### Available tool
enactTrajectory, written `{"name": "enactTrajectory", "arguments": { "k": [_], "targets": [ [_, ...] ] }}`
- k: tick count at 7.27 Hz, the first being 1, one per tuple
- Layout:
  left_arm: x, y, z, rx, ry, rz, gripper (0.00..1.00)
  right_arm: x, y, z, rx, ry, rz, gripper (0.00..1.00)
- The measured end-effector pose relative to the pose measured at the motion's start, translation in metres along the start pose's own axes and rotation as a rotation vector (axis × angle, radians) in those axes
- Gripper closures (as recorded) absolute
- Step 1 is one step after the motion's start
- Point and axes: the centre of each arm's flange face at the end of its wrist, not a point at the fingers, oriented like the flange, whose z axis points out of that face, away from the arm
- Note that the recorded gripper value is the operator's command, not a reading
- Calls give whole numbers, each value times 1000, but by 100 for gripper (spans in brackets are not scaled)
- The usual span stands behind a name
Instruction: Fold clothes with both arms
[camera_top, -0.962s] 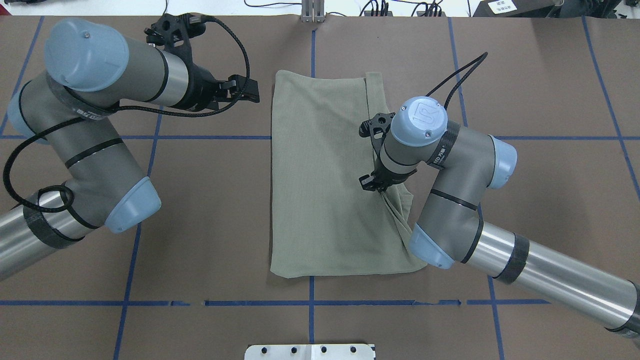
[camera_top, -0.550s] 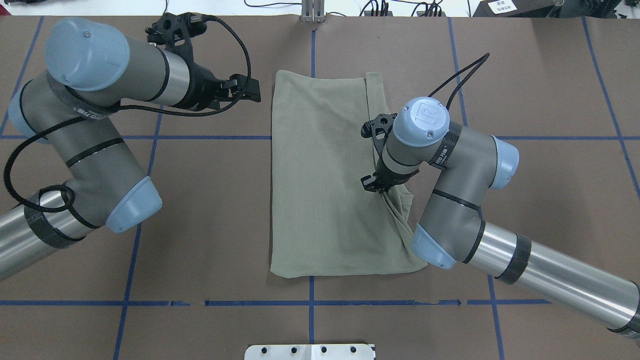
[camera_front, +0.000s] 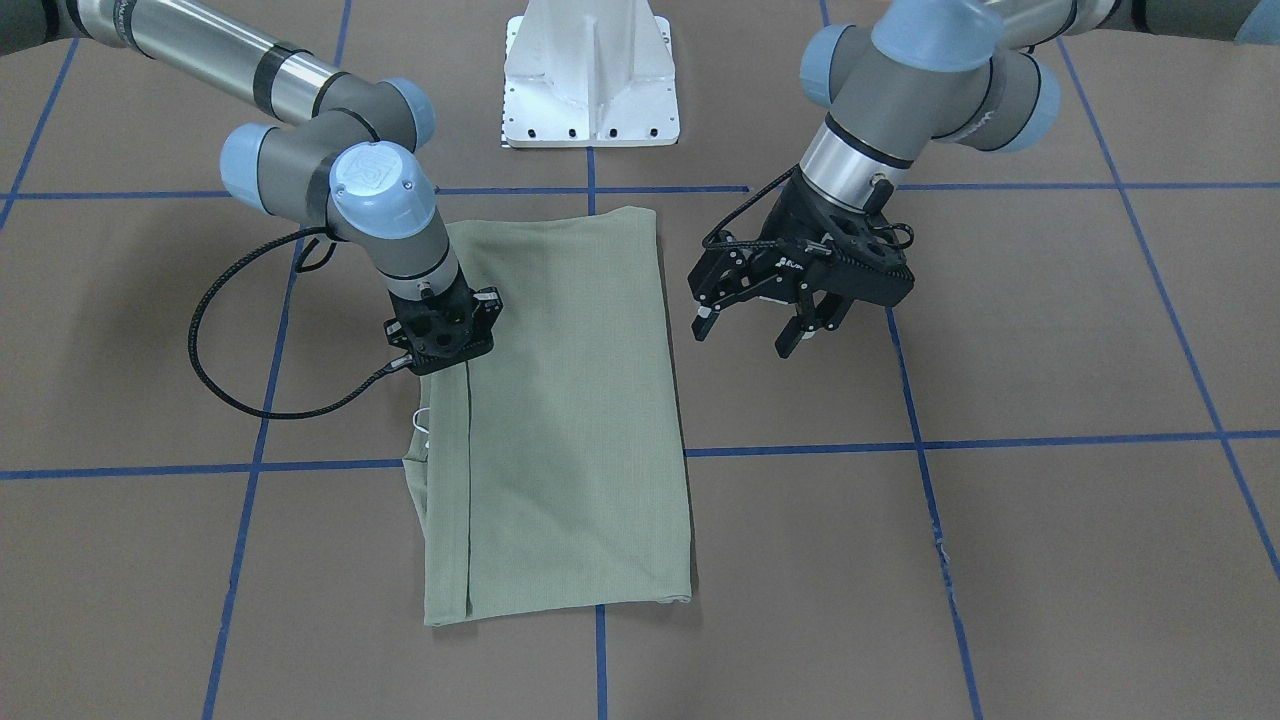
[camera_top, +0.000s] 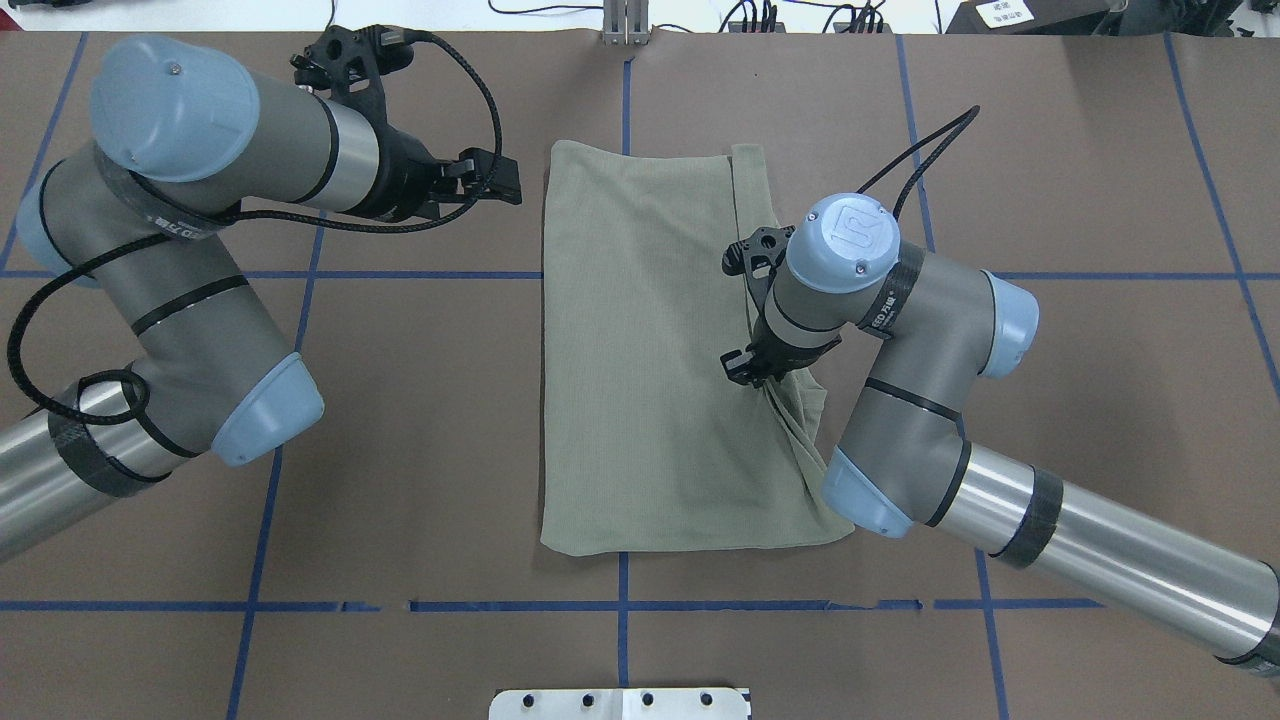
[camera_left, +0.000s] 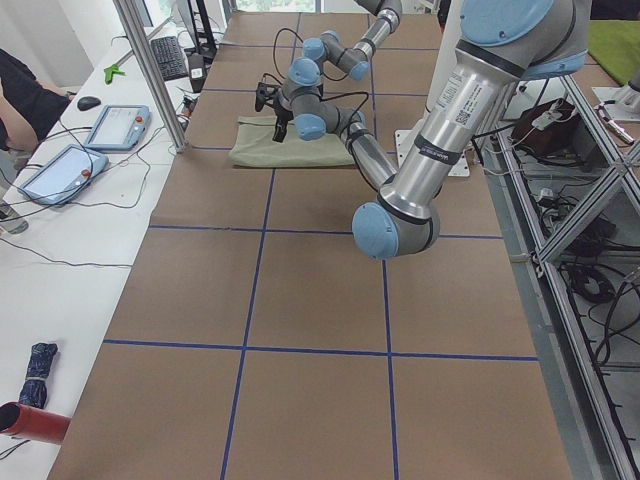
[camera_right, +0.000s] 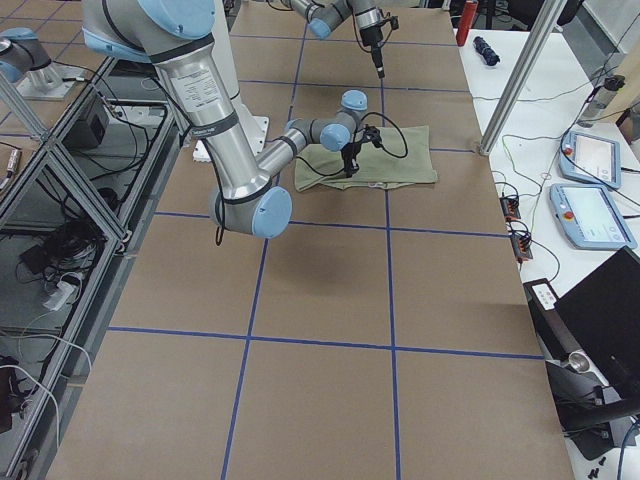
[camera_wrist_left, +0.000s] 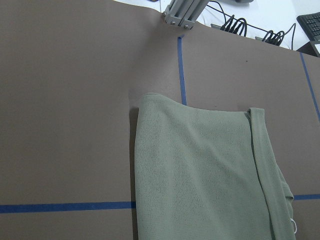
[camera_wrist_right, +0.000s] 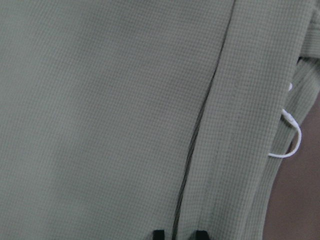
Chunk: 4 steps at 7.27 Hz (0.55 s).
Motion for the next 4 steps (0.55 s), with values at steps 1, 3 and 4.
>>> {"name": "enactTrajectory", "arguments": {
  "k": [1,3,4],
  "targets": [
    [0,0,0,0,0,0,0,0,0,0,0,0,0,89],
    [1,0,-1,1,2,0,0,3,-1,-1,2,1,4,100],
    [2,0,-2,1,4,0,0,5,-3,-4,6,0,6,100]
  ]
}}
